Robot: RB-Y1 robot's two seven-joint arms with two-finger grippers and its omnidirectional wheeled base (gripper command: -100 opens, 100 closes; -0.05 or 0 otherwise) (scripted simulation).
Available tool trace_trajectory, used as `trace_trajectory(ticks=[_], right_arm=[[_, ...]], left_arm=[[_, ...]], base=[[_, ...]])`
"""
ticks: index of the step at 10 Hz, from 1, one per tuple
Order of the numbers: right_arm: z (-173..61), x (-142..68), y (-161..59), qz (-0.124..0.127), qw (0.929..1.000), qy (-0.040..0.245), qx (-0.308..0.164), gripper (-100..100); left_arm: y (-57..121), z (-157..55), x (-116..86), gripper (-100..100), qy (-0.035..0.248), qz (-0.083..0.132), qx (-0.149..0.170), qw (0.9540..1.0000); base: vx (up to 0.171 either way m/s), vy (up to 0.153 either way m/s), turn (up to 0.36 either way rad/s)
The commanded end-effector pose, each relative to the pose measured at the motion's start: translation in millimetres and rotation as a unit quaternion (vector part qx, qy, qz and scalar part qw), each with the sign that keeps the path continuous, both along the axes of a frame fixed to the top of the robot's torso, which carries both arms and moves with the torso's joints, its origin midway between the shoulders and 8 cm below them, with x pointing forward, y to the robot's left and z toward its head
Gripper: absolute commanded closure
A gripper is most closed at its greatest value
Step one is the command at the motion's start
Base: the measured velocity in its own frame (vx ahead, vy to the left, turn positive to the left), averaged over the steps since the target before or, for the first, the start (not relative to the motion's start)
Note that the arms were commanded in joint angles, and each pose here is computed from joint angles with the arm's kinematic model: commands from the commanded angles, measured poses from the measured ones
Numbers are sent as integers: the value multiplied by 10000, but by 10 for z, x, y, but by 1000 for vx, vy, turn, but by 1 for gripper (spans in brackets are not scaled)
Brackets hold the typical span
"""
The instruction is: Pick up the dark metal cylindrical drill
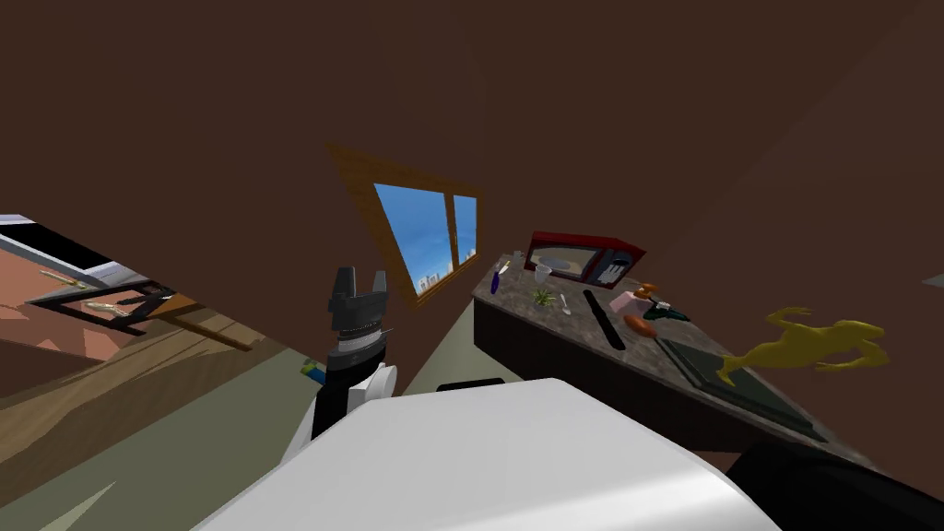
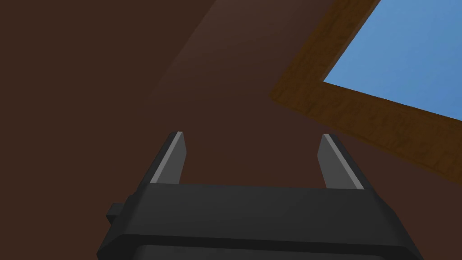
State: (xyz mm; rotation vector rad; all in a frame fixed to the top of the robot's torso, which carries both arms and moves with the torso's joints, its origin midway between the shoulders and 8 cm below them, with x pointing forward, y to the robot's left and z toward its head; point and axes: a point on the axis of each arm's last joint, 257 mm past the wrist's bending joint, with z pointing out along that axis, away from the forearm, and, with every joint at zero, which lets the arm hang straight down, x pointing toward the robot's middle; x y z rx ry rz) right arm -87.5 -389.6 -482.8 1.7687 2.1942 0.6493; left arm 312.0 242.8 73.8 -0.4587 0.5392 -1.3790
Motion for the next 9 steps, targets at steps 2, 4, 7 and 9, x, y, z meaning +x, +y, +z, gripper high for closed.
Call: trace_trajectory(ticks=[2,4,7,9], right_arm=[[129,-711,-422,-85,9972,706,-251,-100],[147,-821,-584,-41,9957,835,-402,-100],[275,-1142,-821,-58,9916,1166,-560,-100],[435,-1466,-1088,-78,9857,1502,-758,-100]], left_arm=[[-1,0,0,0,0,-1,0,10000],[0,0,0,0,0,0,0,10000],[0,0,0,0,0,0,0,10000],[0,0,0,0,0,0,0,10000]], base=[[49,24,433],[46,-3,223],[34,-4,209],[14,8,120]])
